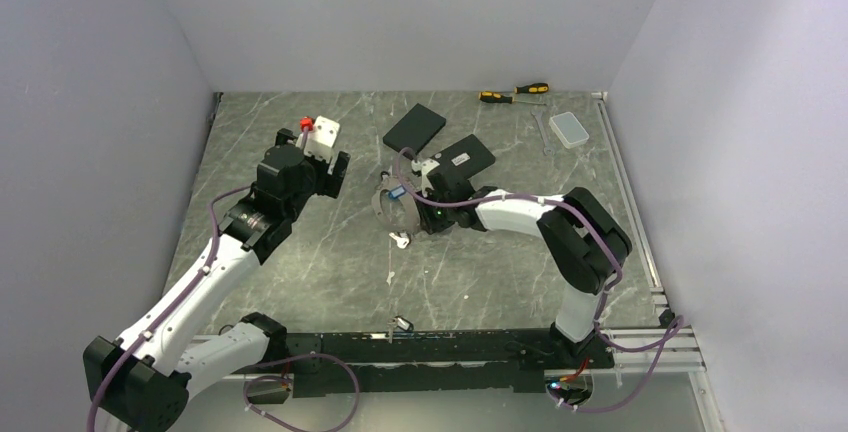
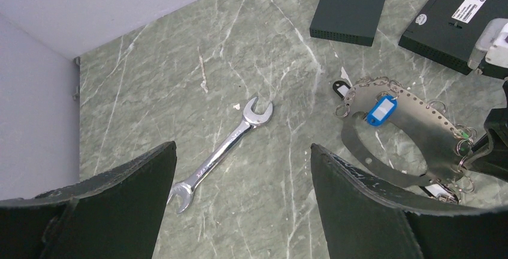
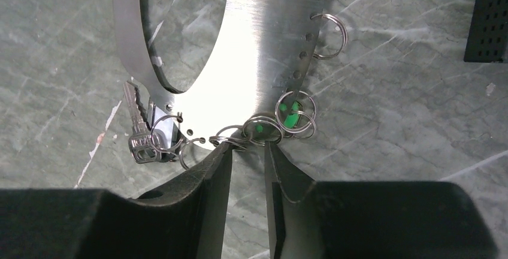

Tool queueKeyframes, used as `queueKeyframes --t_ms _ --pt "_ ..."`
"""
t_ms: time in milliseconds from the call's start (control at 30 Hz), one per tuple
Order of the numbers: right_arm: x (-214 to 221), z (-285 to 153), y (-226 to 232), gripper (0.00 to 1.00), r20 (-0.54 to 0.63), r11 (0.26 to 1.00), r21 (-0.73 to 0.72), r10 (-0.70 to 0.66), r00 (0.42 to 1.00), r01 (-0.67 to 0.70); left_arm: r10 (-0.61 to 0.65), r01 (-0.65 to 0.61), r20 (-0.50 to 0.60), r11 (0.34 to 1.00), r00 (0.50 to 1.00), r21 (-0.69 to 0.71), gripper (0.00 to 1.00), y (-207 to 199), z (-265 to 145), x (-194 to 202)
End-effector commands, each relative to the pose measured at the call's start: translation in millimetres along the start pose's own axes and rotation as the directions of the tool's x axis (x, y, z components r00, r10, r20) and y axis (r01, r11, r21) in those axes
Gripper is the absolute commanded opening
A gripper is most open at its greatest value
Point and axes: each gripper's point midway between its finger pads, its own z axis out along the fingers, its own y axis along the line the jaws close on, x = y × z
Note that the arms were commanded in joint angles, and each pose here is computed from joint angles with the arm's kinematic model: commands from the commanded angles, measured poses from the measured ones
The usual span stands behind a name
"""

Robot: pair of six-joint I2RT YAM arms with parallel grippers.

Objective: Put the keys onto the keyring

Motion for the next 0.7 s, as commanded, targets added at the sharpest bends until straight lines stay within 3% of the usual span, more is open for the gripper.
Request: queueKeyframes --t_ms 0,167,333,667 --pt "-9.7 3.8 3.3 0.26 0.070 0.998 -0.021 0.068 0.995 -0.067 0.012 -0.013 0.037 1.000 0.999 0.012 0.87 -0.9 -1.2 -9.8" --pt "-9.4 7.1 -2.1 0.18 0.096 0.997 0.003 0.083 0.992 -0.083 0.012 -0.012 0.040 1.000 0.999 0.014 0.87 -1.1 -2.1 -10.3" --pt "-9.2 6.7 -3.9 0.01 0.111 0.998 0.007 0.053 0.992 -0.054 0.019 -0.020 0.039 0.999 0.999 0.031 0.87 -4.0 -1.5 -9.8" --pt "-17.9 -14.9 -9.4 0.00 0.188 0.999 0.038 -0.038 0.981 0.032 0.038 -0.048 0.067 0.988 0.997 0.144 0.86 -25.0 -3.1 -12.5"
